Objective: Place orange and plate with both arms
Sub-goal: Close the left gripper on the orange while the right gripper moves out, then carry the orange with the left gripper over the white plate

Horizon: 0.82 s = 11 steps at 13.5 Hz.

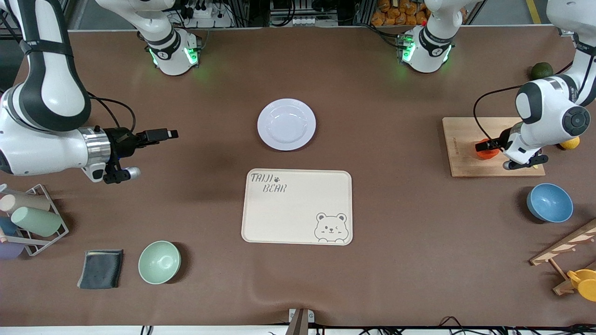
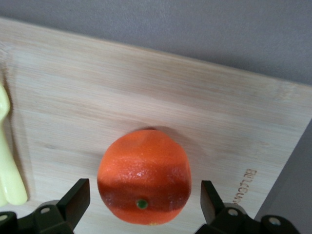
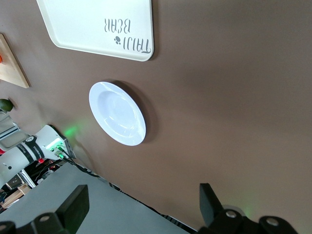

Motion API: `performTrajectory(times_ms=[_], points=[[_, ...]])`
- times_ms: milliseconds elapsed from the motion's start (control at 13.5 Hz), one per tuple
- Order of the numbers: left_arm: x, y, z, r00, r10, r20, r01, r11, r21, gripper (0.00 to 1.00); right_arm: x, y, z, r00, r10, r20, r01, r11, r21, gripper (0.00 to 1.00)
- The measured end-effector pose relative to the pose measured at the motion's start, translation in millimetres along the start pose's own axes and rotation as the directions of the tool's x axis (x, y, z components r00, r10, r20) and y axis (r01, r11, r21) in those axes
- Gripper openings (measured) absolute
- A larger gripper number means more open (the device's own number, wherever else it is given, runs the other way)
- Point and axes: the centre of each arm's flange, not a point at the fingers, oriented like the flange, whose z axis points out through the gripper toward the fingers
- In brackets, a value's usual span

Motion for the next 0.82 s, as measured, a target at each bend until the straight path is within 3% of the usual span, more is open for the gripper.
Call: performTrajectory(times_ms=[297,595,818], points=[[-0.4,1.3,12.1,1.000,0.002,0.023,-0.002,1.000,-0.003,1.00,-0.5,7.7,12.7,1.000,0.018,-0.018,-0.018,1.000,0.017,1.00],[1.6,2.9,14.5,1.000,0.012,0.019,-0.012,1.000,-0.004,0.74,-12.8,6.4,34.1,0.999,0.012,-0.052,-0.012,1.000,0.004,1.00],[5.7,2.7,10.9,0.998,0.064,-0.008,-0.064,0.998,-0.004,0.72,-18.0,11.8,44.6,0.998,-0.019,-0.065,0.020,1.000,0.022,1.00]])
